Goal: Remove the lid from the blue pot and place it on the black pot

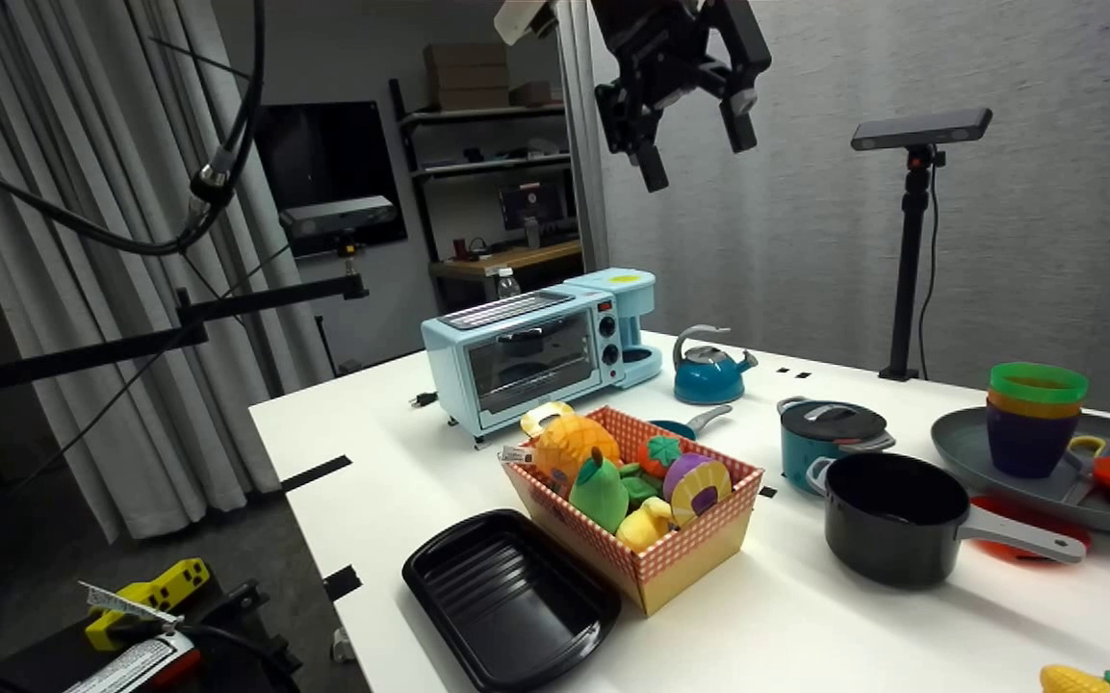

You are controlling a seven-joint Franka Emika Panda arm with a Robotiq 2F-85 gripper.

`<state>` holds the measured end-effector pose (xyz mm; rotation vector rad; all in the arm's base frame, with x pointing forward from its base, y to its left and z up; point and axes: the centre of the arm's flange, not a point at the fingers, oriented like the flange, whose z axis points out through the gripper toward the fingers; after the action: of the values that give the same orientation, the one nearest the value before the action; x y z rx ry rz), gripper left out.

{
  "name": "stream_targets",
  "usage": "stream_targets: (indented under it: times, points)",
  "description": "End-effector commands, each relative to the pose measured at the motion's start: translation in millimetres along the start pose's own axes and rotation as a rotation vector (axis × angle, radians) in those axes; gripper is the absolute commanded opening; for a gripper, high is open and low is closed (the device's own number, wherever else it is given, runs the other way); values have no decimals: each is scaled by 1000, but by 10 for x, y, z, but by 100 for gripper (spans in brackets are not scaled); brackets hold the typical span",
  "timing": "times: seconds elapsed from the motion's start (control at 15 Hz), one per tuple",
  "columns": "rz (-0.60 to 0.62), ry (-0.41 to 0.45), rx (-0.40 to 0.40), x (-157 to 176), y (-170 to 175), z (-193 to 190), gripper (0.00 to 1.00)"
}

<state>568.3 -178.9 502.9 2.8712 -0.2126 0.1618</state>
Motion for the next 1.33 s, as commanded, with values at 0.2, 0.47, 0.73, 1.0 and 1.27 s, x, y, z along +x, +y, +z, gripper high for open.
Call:
stream_targets:
  times: [0.2, 0.47, 0.73, 1.0, 1.27]
  points:
    - [1, 4, -1, 10, 8, -23, 100]
    - [1, 4, -1, 10, 8, -24, 100]
    - [4, 9, -11, 365, -136, 515, 100]
    - [32, 8, -14, 632, -366, 1164, 100]
    - [96, -12, -20, 871, -490, 1628, 100]
